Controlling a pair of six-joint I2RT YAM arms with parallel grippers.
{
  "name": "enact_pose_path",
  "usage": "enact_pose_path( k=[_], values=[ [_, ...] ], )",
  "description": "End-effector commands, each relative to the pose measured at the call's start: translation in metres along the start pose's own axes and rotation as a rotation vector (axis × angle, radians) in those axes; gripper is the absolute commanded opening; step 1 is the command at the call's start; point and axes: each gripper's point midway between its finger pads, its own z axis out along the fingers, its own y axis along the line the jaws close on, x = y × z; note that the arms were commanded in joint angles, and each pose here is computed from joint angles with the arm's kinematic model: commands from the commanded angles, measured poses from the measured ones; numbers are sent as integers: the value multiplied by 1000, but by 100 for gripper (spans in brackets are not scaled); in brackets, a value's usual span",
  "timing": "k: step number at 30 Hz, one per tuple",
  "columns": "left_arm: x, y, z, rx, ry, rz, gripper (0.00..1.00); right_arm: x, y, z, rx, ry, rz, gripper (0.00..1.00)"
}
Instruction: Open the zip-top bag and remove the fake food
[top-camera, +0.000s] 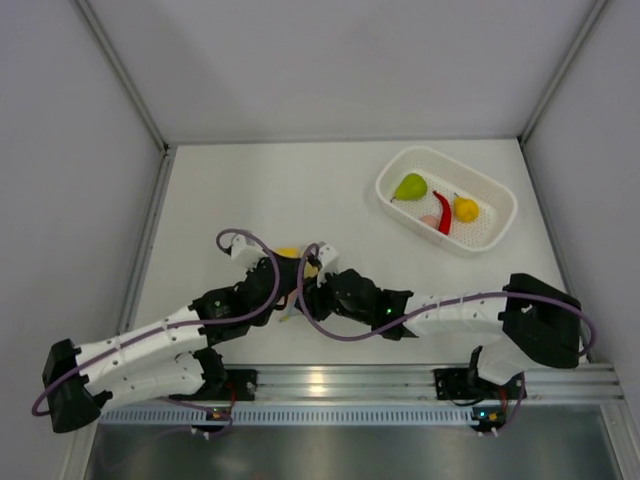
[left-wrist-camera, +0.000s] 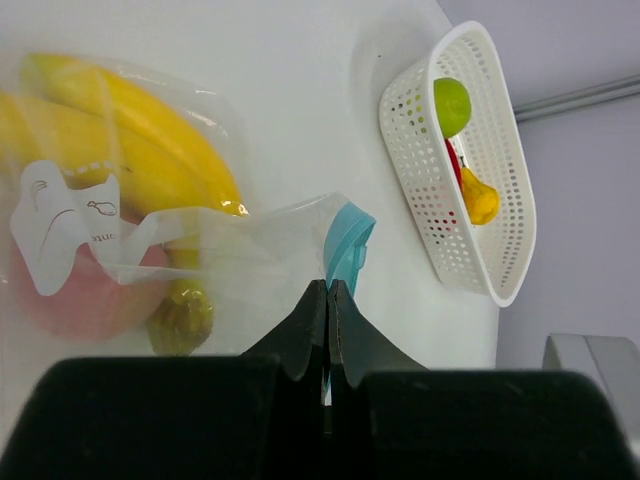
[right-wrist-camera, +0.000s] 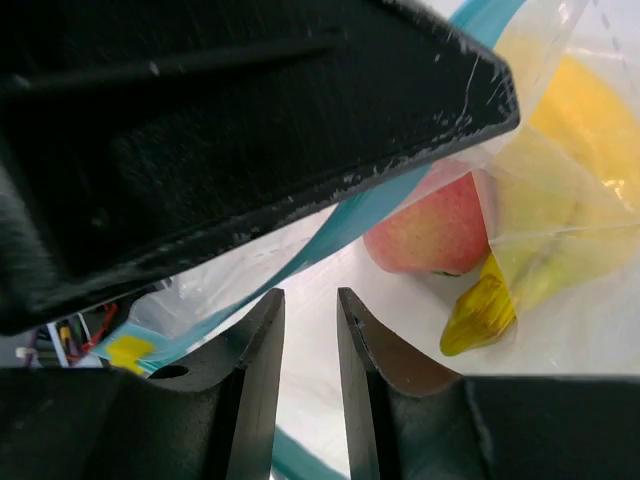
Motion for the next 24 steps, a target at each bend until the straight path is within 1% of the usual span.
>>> enact_pose_path(
  k=[1,3,5,8,10,12,14,15,18,20,24],
  values=[
    [-12,-22,-5,76,-34,-100,0,-36,13,-11,-31,-117,44,28],
    [-14,-25,-6,84,-34,-117,0,-31,19,-9,-63,-88,32,29],
    [-13,-30,-8,94,-24,-129,0,-32,27,-5,-97,-89,29,29],
    [-14,-41,-10,114,-5,-164,0,-31,28,8,-84,-83,27,29],
    [-14,-47,-12,125,7,-188,0,-37,19,17,-19,-108,49,29],
    [-14,-50,-14,130,15,-219,0,-42,-1,23,101,-150,90,34],
    [-13,-51,-15,132,22,-241,0,-47,-13,27,173,-189,113,35],
    [-13,-52,-15,132,23,-263,0,-51,-26,28,245,-228,132,35],
    [-11,-57,-16,135,31,-302,0,-57,-40,31,312,-285,167,36],
    [-10,-64,-18,145,38,-312,0,-55,-44,35,313,-281,187,36],
    [-10,-79,-24,167,36,-313,0,-37,-65,47,367,-204,231,36]
  ],
)
